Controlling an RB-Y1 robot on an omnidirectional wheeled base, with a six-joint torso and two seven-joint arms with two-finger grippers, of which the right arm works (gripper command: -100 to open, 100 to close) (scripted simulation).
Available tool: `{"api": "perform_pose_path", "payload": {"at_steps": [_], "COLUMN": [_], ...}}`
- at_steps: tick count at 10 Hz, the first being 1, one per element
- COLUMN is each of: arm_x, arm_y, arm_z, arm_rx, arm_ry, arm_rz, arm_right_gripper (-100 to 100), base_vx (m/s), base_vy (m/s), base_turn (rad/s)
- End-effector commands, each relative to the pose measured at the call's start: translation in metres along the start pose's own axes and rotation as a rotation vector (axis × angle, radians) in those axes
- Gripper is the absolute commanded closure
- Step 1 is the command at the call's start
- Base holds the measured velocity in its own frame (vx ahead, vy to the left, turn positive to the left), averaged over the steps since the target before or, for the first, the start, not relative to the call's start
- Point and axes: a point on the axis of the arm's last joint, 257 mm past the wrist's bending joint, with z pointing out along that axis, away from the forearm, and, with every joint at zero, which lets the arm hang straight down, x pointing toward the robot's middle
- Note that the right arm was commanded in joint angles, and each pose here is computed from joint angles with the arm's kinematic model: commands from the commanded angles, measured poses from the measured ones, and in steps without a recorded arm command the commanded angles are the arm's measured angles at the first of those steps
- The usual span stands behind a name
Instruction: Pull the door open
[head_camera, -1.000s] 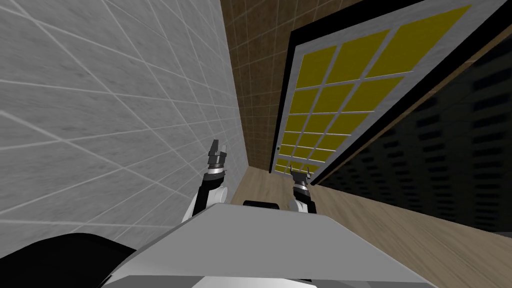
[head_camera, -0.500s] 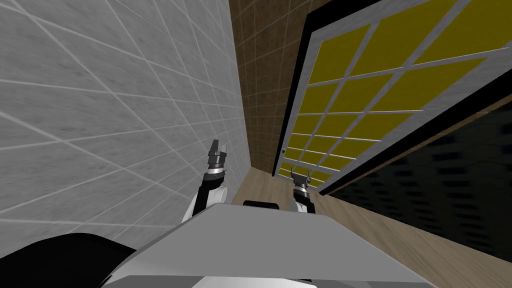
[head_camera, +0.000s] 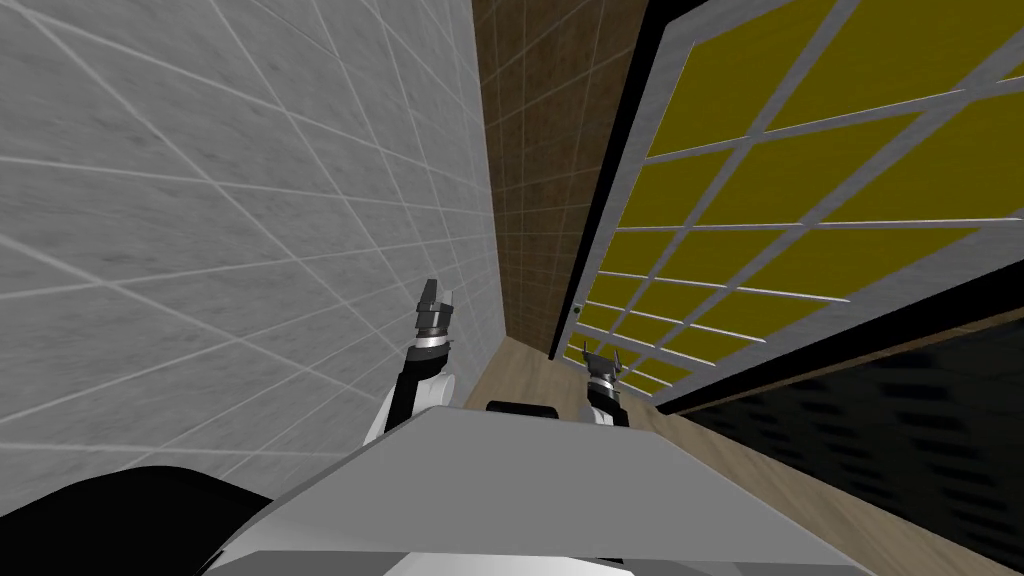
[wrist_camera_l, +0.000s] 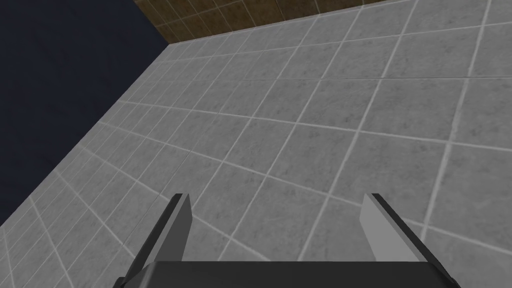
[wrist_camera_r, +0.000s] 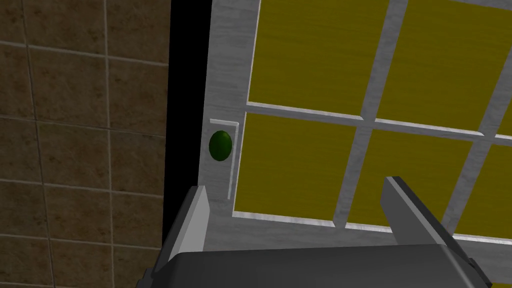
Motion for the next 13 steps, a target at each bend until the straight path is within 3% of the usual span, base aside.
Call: {"api": "perform_pose_path", "payload": {"at_steps": [1, 13], "arm_x": [-0.012, -0.093], "arm_y": [0.003, 0.032], "arm_z": [-0.0034, -0.0314], "arm_rx": [-0.01, -0.118], "arm_ry": [-0.026, -0.202], "arm_rz": [0.026, 0.183], "arm_right_gripper": [-100, -100], "base_vx": [0.113, 0.114], "base_vy": [-0.037, -0.046], "base_turn": [0.096, 0.132]}}
